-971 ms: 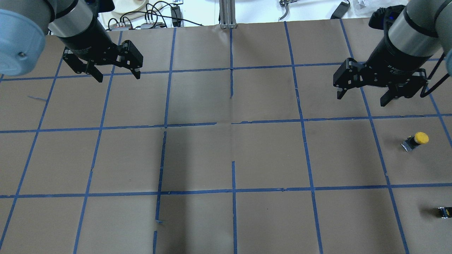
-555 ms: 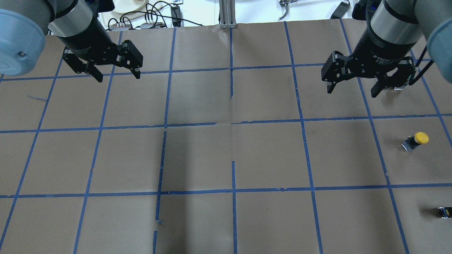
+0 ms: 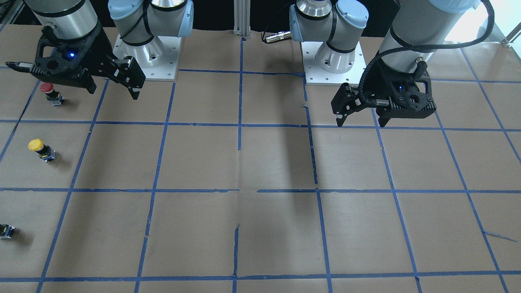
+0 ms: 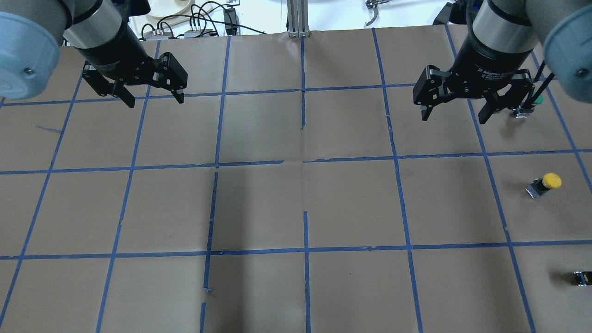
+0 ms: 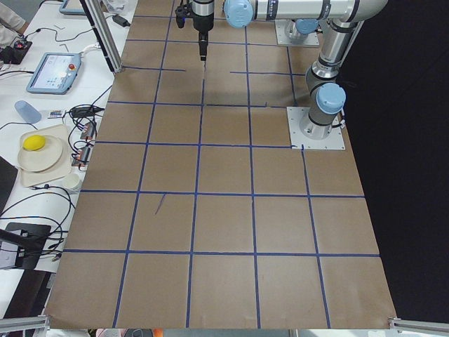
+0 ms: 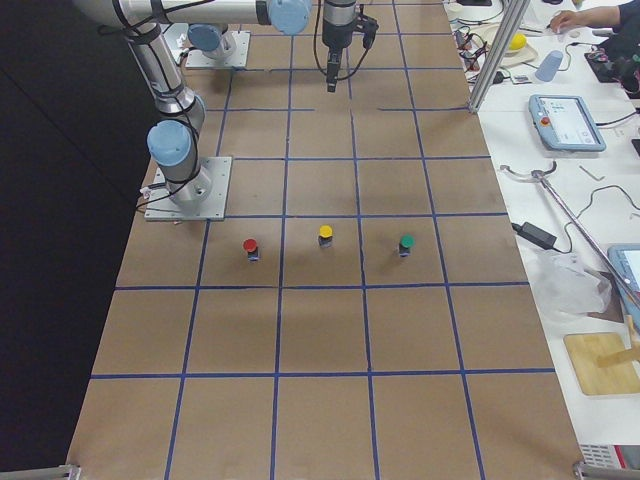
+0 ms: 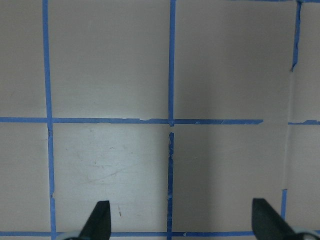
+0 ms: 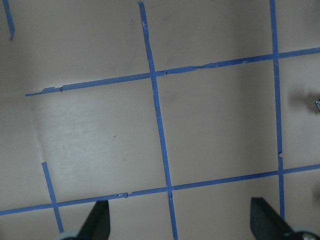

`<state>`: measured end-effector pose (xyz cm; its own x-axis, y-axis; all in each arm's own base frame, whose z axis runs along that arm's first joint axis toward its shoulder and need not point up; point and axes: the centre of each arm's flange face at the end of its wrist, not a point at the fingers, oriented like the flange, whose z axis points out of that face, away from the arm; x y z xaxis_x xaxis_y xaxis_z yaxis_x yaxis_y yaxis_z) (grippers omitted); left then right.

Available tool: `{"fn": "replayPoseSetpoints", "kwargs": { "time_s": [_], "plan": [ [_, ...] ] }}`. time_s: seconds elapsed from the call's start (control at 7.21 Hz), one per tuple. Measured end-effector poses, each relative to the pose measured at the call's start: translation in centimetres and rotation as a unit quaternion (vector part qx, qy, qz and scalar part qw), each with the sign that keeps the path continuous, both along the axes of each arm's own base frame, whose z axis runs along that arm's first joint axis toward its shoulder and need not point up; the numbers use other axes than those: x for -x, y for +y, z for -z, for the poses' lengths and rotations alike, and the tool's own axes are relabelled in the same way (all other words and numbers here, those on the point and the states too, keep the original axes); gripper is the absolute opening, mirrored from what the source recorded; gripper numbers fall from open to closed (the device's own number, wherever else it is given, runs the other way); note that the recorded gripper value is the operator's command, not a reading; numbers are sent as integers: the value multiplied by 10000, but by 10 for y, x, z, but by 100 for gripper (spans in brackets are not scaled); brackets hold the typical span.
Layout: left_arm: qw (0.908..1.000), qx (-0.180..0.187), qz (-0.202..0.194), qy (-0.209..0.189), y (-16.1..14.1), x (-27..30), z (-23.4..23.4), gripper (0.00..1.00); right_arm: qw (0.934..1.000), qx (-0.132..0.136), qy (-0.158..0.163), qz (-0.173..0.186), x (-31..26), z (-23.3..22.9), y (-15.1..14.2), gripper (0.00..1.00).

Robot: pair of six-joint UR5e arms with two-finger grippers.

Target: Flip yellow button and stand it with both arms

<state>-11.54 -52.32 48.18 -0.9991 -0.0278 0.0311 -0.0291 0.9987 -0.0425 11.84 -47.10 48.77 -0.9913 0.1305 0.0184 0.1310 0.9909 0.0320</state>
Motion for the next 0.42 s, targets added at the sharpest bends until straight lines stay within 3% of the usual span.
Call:
{"fn": "replayPoseSetpoints", "kwargs": {
  "time_s": [0.42],
  "plan": [
    [10000,-15,3,-6,-1,0,2,100,10000,-29,-13,-24,0,3,0,100]
  ]
}}
